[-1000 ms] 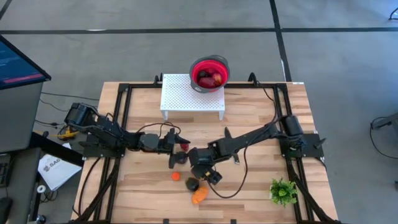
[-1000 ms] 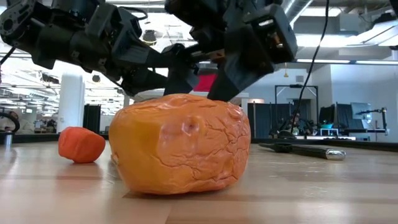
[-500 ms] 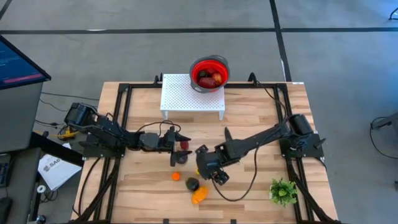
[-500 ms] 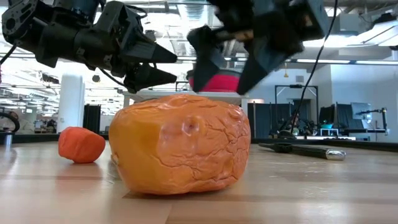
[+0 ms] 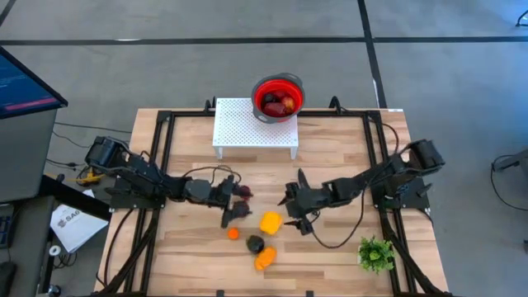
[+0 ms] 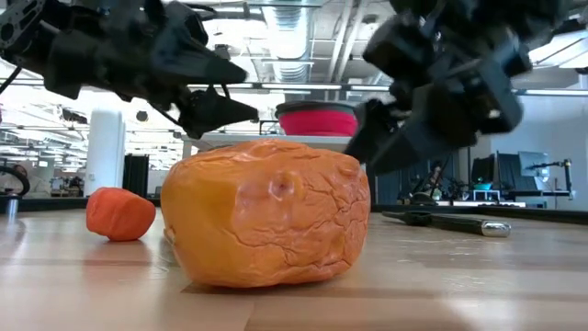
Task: Pick & Place Fruit
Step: Put the yellow bell pepper into the strainer bowl on the shelf
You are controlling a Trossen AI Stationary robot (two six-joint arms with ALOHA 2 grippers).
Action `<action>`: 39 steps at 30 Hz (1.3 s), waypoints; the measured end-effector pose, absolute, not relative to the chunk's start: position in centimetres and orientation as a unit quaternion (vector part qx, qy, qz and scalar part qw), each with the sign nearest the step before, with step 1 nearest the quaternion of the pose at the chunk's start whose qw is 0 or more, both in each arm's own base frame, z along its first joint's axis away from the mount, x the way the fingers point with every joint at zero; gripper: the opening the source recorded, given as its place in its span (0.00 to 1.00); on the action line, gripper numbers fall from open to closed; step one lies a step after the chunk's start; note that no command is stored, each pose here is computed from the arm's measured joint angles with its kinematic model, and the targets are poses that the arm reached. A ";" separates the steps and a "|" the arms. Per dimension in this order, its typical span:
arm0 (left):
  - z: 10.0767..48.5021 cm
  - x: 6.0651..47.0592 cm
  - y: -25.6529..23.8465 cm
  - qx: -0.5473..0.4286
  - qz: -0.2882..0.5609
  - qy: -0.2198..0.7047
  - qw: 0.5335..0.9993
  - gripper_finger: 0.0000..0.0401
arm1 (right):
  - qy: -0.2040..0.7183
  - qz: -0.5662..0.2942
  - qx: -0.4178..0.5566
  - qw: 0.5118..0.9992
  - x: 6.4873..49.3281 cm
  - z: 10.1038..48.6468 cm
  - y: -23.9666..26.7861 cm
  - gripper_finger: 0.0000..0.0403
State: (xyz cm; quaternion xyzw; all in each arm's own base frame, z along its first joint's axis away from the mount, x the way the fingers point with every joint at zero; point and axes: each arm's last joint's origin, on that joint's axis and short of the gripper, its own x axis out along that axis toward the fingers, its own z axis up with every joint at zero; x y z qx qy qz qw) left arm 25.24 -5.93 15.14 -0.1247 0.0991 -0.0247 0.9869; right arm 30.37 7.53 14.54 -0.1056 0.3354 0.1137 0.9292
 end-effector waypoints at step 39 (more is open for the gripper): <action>15.2 26.9 -7.4 -0.109 0.006 0.245 0.963 0.75 | 0.167 0.280 0.014 0.945 37.9 8.4 3.9 0.87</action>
